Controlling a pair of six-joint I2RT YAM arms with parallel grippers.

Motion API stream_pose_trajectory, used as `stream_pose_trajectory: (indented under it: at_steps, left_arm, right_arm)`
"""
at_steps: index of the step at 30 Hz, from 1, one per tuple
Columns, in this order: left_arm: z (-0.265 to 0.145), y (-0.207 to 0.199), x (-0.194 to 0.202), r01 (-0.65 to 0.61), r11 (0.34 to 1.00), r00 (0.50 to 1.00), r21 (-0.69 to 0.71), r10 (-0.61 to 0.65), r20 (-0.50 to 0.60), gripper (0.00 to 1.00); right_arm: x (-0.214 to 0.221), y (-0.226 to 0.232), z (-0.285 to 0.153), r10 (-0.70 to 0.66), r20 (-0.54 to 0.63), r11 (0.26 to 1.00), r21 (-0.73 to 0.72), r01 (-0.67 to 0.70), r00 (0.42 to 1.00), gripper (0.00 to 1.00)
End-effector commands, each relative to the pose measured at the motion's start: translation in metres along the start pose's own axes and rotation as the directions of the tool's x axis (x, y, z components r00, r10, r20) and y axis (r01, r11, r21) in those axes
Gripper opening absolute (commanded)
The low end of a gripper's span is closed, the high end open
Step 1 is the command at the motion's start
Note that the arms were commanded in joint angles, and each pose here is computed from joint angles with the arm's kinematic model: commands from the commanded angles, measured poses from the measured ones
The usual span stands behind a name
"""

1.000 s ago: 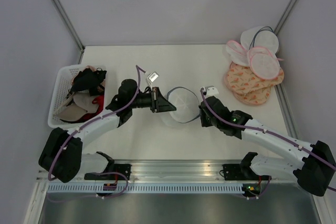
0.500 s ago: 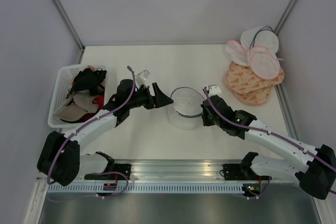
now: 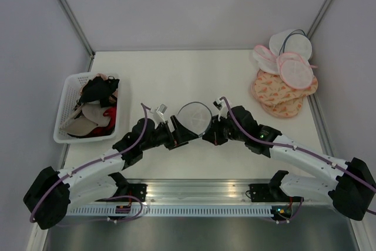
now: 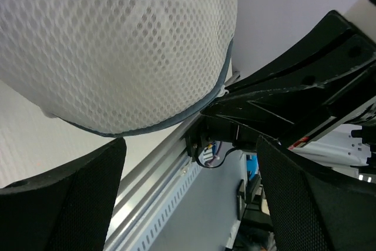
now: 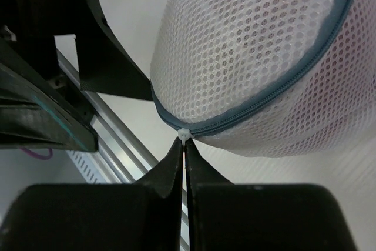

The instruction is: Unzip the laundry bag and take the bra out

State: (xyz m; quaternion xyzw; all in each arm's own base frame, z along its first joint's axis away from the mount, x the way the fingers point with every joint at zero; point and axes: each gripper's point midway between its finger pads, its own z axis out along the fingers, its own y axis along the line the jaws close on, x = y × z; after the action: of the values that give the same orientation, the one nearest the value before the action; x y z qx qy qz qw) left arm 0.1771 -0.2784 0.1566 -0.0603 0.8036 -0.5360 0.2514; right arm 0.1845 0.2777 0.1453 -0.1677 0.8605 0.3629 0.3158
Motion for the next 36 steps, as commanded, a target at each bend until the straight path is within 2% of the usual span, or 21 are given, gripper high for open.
stream_pose_trajectory:
  at_steps: [1,4,7,11,16,18,22,25,28,29,31,32,33,34,36]
  left_arm:
    - [0.008,-0.021,0.009,0.113,0.992,0.993,0.051,-0.112,-0.019,0.94]
    - [0.011,-0.017,0.021,0.173,0.985,0.985,0.027,-0.172,-0.030,0.93]
    - [0.010,-0.008,0.020,0.225,0.974,0.974,0.010,-0.225,0.029,0.93]
    - [0.007,0.016,-0.005,0.277,0.960,0.941,-0.040,-0.263,0.213,0.93]
    - [0.008,0.013,-0.031,0.317,0.949,0.892,-0.001,-0.298,0.339,0.93]
    - [0.011,0.006,-0.037,0.315,0.949,0.885,0.026,-0.304,0.352,0.93]
    - [0.028,-0.011,-0.035,0.314,0.948,0.903,0.048,-0.314,0.294,0.93]
    - [0.038,-0.006,-0.031,0.326,0.944,0.905,0.042,-0.325,0.273,0.89]
    - [0.035,-0.003,-0.033,0.316,0.947,0.901,0.057,-0.318,0.295,0.72]
    - [0.032,-0.006,-0.036,0.312,0.947,0.898,0.070,-0.318,0.305,0.56]
    - [0.028,-0.001,-0.039,0.299,0.953,0.893,0.051,-0.298,0.337,0.36]
    - [0.025,0.000,-0.041,0.296,0.954,0.891,0.044,-0.292,0.347,0.19]
    - [0.021,-0.004,-0.043,0.281,0.959,0.892,0.046,-0.279,0.357,0.13]
    - [0.019,0.000,-0.045,0.278,0.961,0.890,0.019,-0.264,0.370,0.02]
    - [0.014,-0.002,-0.049,0.246,0.969,0.893,0.005,-0.229,0.388,0.02]
  right_arm:
    - [-0.020,0.021,0.000,0.017,0.064,0.996,-0.085,-0.012,0.998,0.00]
    - [-0.019,0.021,0.000,0.027,0.063,0.996,-0.083,-0.021,0.998,0.01]
    - [-0.015,0.017,-0.001,0.029,0.062,0.997,-0.074,-0.025,0.998,0.00]
    - [-0.010,0.022,-0.005,0.013,0.061,0.995,-0.096,-0.008,0.998,0.00]
    - [0.004,0.026,-0.007,-0.011,0.036,0.994,-0.108,0.015,0.999,0.01]
    - [0.009,0.027,-0.005,-0.016,0.030,0.993,-0.115,0.020,0.999,0.01]
    - [0.021,0.039,0.001,-0.002,0.021,0.987,-0.160,0.005,1.000,0.00]
    - [0.026,0.046,0.006,-0.009,0.016,0.983,-0.181,0.012,1.000,0.00]
    - [0.033,0.047,0.009,-0.019,-0.004,0.985,-0.169,0.018,1.000,0.00]
    - [0.033,0.045,0.009,-0.027,-0.003,0.988,-0.153,0.027,1.000,0.01]
    - [0.036,0.039,0.008,-0.031,-0.014,0.993,-0.117,0.029,0.999,0.00]
    - [0.034,0.034,0.007,-0.031,-0.011,0.996,-0.087,0.030,0.999,0.00]
    - [0.033,0.032,0.006,-0.038,-0.007,0.997,-0.071,0.037,0.999,0.00]
    - [0.029,0.031,0.004,-0.041,-0.002,0.998,-0.058,0.040,0.999,0.00]
    - [0.031,0.019,0.003,-0.047,-0.016,0.999,0.011,0.047,0.999,0.00]
